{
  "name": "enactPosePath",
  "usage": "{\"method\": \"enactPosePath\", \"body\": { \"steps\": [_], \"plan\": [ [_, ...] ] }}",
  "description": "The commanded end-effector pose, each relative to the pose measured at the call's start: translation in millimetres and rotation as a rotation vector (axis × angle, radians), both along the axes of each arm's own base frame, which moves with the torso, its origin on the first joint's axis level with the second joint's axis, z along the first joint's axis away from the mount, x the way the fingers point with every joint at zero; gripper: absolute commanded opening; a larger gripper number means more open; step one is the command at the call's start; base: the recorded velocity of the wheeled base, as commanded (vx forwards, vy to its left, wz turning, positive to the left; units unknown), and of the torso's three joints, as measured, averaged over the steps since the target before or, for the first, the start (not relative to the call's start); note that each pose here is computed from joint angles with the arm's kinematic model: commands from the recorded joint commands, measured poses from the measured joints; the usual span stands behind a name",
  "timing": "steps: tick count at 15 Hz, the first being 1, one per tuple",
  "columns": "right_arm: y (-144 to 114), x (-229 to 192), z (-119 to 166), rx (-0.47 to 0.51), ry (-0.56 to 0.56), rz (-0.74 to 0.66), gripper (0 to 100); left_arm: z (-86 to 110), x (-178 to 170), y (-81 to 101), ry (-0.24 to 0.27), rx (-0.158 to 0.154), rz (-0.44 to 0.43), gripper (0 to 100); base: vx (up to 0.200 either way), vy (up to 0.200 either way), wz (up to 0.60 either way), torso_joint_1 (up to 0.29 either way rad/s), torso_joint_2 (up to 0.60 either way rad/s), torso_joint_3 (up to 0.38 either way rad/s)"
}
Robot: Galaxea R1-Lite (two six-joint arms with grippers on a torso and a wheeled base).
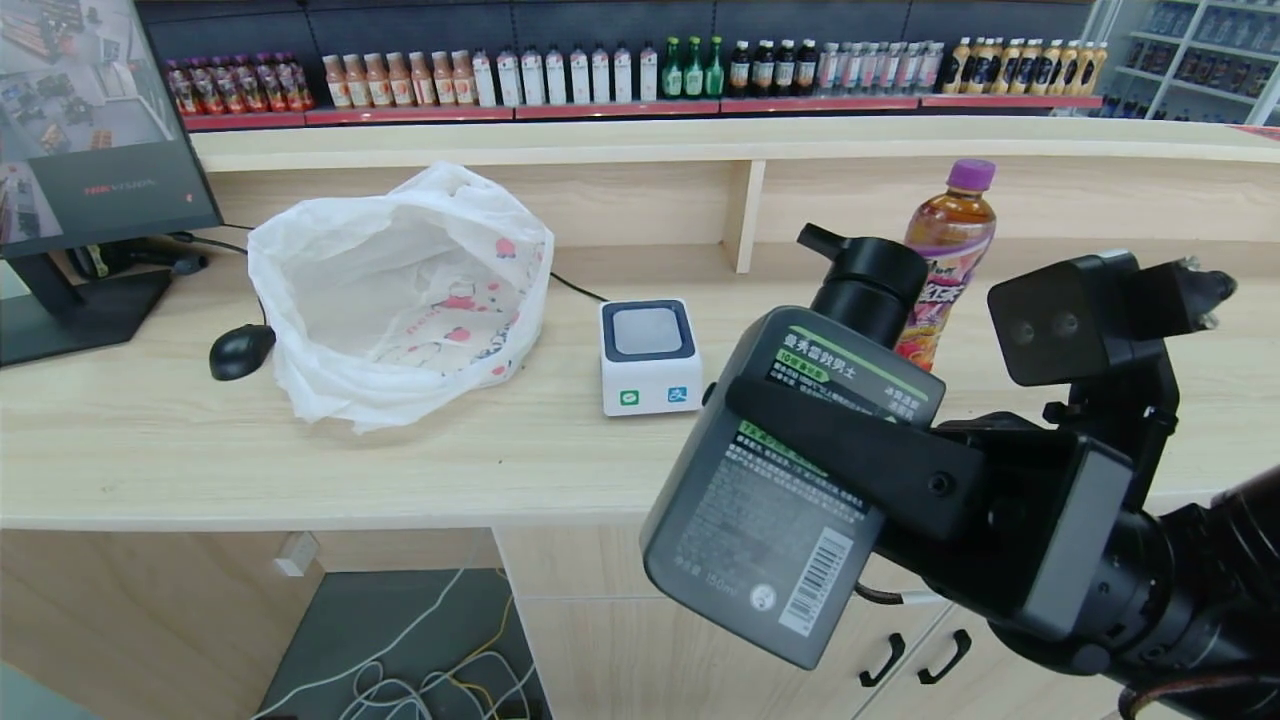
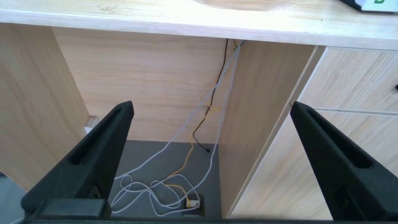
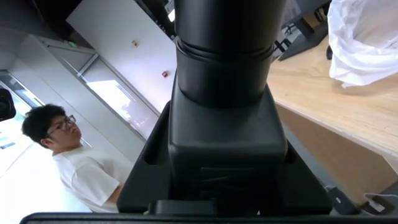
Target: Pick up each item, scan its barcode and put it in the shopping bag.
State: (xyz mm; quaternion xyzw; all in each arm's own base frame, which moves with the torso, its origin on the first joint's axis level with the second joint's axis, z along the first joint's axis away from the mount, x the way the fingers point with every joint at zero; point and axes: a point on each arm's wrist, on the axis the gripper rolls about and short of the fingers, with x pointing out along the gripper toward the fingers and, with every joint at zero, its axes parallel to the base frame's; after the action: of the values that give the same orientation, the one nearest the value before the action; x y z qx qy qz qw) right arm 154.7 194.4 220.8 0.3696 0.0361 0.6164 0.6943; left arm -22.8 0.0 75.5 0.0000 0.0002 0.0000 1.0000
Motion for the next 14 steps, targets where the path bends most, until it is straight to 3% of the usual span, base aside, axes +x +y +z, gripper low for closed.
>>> {"method": "enactPosePath", "body": {
  "steps": [1, 7, 14],
  "plan": [
    [0.2, -1.6, 0.7, 0.002, -0.003, 0.005, 0, 0.0, 0.0, 0.0, 0.000, 0.000, 0.000, 100, 0.000, 0.000, 0.00, 0.000, 0.00, 0.000],
    [-0.2, -2.4, -4.4, -0.033, -0.058, -0.024, 0, 0.0, 0.0, 0.0, 0.000, 0.000, 0.000, 100, 0.000, 0.000, 0.00, 0.000, 0.00, 0.000],
    [-1.4, 0.4, -21.4, -0.155, -0.255, -0.147, 0, 0.0, 0.0, 0.0, 0.000, 0.000, 0.000, 100, 0.000, 0.000, 0.00, 0.000, 0.00, 0.000]
  ]
}}
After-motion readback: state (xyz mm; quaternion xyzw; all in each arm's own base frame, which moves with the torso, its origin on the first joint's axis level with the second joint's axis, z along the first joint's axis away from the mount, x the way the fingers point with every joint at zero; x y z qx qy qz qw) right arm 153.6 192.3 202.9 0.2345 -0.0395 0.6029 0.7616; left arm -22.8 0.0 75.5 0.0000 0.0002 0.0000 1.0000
